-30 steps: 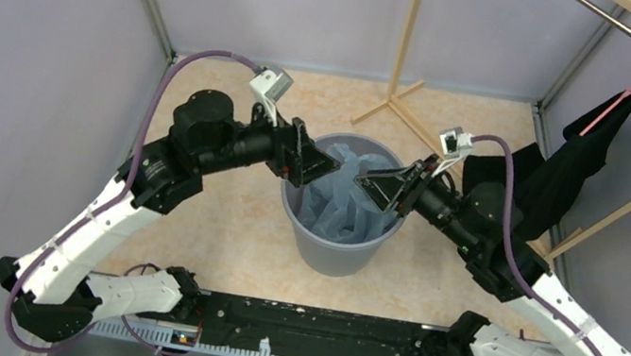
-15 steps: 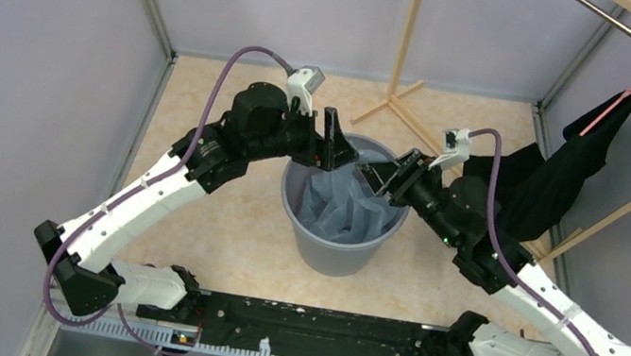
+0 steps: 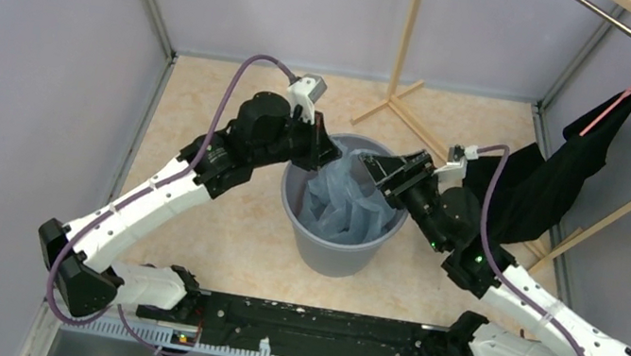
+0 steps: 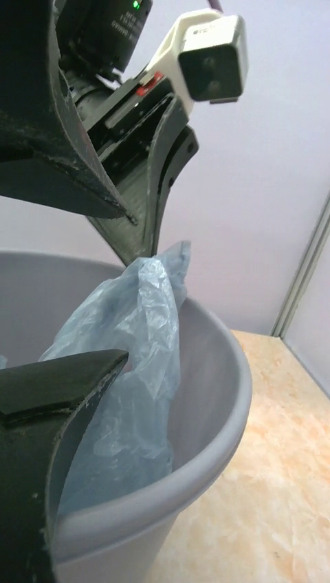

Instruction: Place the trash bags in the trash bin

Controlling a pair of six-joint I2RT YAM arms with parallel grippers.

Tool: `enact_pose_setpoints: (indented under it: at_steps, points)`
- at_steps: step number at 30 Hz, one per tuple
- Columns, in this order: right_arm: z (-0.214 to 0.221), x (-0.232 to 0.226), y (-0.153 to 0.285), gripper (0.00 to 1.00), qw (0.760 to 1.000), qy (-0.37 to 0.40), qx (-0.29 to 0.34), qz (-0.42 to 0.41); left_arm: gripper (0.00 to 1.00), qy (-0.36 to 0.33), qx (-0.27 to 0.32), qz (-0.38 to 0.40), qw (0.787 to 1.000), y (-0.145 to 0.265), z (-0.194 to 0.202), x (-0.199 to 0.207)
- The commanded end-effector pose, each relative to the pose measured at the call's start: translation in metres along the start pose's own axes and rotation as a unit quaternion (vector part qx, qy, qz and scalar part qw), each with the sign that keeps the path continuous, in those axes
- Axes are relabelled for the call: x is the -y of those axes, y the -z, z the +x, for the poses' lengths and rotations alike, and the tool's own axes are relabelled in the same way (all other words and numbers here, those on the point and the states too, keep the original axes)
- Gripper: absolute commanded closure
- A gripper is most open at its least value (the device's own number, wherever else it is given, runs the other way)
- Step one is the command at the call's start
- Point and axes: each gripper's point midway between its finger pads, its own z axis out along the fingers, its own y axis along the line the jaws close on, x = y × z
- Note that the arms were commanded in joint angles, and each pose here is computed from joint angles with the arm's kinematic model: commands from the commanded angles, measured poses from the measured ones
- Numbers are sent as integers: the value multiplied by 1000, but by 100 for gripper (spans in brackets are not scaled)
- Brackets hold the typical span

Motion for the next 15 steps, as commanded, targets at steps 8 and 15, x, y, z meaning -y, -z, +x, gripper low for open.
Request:
enact_pose_setpoints:
  at_steps: [8, 15]
  points:
    - [-2, -12, -43, 31, 999, -42, 27, 1, 100, -35, 62, 87, 994, 29, -16, 30]
    - [-7, -26, -51, 62, 999, -8, 39, -29, 100, -50, 73, 59, 994, 44, -18, 21]
